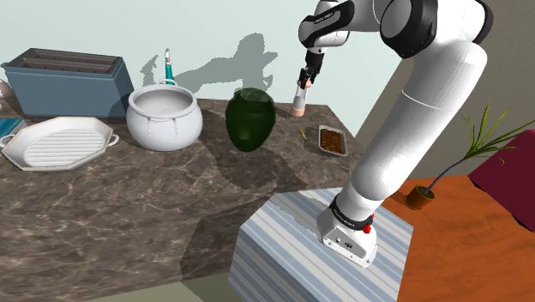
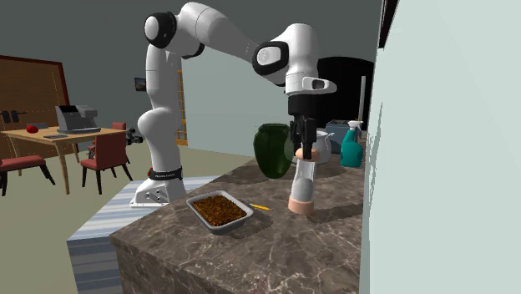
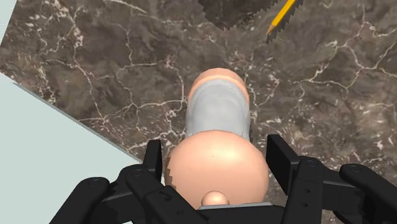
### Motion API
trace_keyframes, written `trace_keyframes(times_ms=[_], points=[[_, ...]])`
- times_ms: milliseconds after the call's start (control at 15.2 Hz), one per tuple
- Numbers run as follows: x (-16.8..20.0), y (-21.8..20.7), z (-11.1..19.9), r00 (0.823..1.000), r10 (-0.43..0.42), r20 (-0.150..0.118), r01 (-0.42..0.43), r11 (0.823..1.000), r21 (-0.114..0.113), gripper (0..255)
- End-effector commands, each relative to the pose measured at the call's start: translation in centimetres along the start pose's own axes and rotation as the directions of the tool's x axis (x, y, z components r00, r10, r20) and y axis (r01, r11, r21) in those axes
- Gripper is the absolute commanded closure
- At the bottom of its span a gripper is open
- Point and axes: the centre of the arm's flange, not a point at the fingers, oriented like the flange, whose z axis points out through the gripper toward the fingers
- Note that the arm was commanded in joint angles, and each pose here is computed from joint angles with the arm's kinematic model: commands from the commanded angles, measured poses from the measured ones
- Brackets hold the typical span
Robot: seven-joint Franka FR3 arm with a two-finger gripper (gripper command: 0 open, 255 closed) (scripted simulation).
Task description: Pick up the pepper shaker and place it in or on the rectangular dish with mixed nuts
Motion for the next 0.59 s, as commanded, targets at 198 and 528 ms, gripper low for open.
trace_keyframes(times_ms=[198,528], points=[[-0.1,0.3,-2.7,1.0,0.0,0.0,0.0,1.0,0.0,255],[-0.1,0.7,-5.3,1.0,0.0,0.0,0.0,1.0,0.0,255]])
